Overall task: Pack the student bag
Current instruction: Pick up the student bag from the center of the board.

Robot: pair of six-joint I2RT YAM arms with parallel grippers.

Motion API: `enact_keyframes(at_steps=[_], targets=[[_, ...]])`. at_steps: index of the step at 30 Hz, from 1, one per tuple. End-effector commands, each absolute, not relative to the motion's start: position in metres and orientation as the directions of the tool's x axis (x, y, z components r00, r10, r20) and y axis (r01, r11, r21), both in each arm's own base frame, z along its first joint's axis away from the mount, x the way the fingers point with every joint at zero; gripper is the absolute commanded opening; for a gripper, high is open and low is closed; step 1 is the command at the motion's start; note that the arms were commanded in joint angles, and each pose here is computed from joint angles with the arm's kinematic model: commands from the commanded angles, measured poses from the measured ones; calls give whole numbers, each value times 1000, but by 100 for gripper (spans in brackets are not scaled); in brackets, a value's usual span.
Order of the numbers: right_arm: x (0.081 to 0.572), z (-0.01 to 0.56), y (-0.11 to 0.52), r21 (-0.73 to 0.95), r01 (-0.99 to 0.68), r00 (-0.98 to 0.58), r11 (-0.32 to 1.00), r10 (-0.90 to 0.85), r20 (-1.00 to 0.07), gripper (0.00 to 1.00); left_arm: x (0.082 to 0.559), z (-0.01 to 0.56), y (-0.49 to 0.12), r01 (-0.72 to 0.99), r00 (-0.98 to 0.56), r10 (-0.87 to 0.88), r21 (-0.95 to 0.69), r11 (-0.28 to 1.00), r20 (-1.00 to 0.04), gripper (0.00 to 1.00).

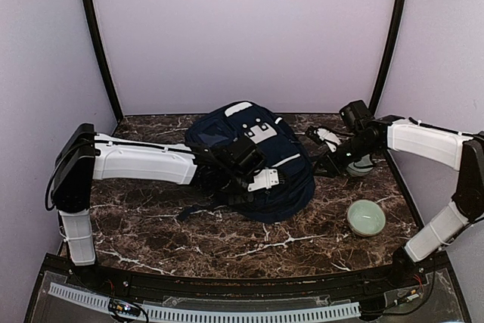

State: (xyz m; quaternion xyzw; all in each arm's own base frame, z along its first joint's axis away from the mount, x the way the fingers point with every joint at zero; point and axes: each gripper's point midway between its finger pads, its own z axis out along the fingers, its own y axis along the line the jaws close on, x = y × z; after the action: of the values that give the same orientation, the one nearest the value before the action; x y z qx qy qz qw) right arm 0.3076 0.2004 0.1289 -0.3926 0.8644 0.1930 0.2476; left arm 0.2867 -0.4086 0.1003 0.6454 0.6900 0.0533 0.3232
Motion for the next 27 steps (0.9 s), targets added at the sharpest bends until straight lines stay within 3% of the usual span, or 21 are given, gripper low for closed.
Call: enact_keyframes(at_steps=[1,7,12,17,21,27], targets=[[315,140,204,129,-775,-548,619,-557,-624,42,297,112,-427,827,105,904,542,152,-414,41],[325,145,198,89,-768,-540,634,-567,-622,41,289,100,-436,859,135,896,501,108,-424,36],[341,168,194,53,-759,-520,649,-555,-649,41,301,105,-440,838,105,888,521,164,-448,16],[342,176,209,121,-785,-516,607,-534,-670,36,318,133,-446,859,-13,780,392,329,-626,7],[342,175,218,151,-803,-503,577,-519,-691,34,324,158,-452,892,-147,613,163,421,-776,1],[328,179,252,282,-834,-511,475,-471,-719,31,331,172,-466,891,-251,477,-9,453,-842,0]])
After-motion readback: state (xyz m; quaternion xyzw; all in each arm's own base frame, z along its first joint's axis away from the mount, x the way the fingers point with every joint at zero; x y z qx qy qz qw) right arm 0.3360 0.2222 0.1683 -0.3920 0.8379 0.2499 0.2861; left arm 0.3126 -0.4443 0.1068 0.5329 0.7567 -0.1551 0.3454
